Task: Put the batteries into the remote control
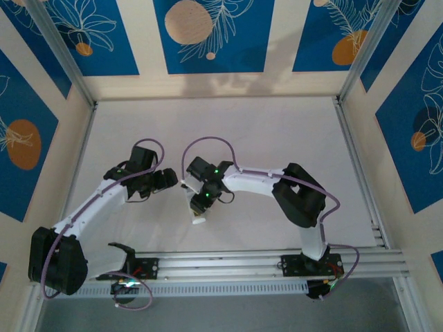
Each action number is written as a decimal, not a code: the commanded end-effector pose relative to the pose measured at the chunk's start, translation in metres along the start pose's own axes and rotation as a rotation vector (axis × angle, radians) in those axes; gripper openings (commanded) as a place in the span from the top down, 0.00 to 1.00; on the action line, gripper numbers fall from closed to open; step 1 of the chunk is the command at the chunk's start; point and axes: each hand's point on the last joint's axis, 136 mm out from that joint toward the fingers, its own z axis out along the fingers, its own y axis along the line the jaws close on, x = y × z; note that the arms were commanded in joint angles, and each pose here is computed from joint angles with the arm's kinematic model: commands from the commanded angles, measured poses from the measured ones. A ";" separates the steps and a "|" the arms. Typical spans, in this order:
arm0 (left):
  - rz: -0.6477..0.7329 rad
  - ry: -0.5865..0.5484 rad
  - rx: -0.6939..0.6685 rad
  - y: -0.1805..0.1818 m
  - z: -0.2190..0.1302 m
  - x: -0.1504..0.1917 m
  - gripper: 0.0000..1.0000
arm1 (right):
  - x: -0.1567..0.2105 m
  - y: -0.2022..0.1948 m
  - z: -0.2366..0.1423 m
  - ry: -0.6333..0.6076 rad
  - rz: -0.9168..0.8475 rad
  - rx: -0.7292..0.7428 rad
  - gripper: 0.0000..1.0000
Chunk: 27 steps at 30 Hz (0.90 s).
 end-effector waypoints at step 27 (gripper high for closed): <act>-0.017 -0.026 -0.007 0.001 -0.005 -0.008 0.16 | -0.022 -0.011 -0.046 -0.123 0.212 0.067 0.74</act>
